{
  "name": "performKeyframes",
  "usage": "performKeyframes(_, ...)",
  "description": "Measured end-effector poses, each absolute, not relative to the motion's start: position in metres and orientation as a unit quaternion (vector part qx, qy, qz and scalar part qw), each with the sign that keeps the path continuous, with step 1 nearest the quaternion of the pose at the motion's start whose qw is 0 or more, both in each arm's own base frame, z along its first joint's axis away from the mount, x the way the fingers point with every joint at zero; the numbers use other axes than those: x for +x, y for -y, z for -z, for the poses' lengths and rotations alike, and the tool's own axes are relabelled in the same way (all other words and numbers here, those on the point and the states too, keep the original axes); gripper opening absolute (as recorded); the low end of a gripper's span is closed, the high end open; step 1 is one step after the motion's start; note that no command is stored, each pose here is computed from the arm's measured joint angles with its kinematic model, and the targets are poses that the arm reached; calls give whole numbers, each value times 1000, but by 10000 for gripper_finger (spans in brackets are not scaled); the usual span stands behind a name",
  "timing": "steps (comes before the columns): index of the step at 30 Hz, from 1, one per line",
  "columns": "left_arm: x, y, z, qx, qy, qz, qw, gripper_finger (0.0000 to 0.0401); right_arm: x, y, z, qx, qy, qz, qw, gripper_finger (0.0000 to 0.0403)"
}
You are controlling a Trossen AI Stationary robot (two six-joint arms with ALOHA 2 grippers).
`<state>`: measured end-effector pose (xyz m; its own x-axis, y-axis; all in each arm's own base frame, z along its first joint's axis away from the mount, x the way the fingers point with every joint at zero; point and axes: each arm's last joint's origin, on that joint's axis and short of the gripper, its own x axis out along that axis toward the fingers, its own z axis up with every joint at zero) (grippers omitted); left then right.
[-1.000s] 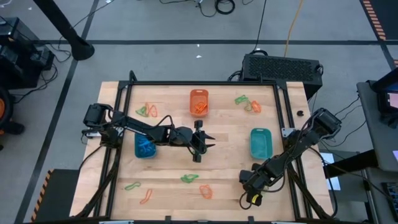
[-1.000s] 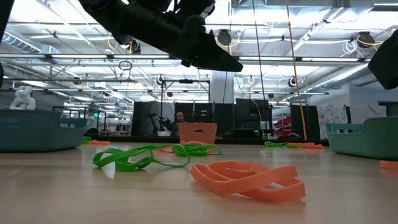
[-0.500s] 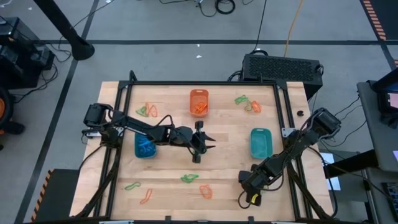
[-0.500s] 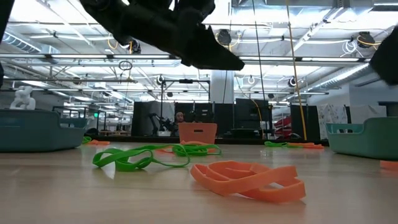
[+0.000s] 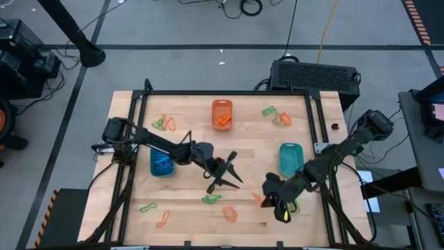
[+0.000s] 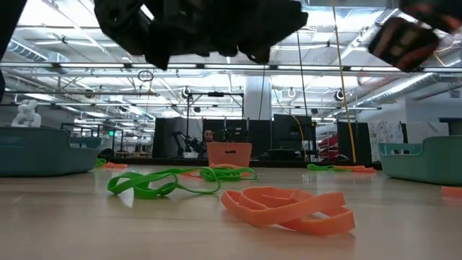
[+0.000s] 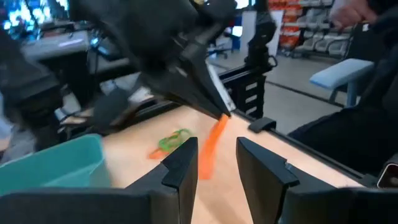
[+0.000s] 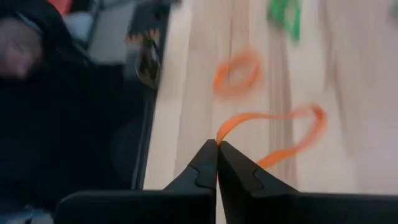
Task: Sort rubber bands into baskets
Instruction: Put the orange rubber band into the orange bin
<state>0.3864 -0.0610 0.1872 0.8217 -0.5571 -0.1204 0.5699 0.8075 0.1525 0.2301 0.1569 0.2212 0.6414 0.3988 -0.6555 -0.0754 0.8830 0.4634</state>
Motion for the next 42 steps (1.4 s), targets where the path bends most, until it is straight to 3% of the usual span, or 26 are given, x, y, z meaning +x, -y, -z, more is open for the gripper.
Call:
performKeyframes(6,398,69,-165,98,2,301,948,118,245,-141,-233,177,-339,-150,912,0)
performKeyframes(27,409,70,-159,95,-16,297,950,118,261,-106,-232,145,-329,-117,926,0)
performKeyframes(36,411,67,-156,100,-36,228,968,118,262,-105,-233,145,-324,-116,928,0)
performKeyframes(42,411,67,-156,100,-36,227,968,118,263,-105,-234,139,-315,-118,931,0)
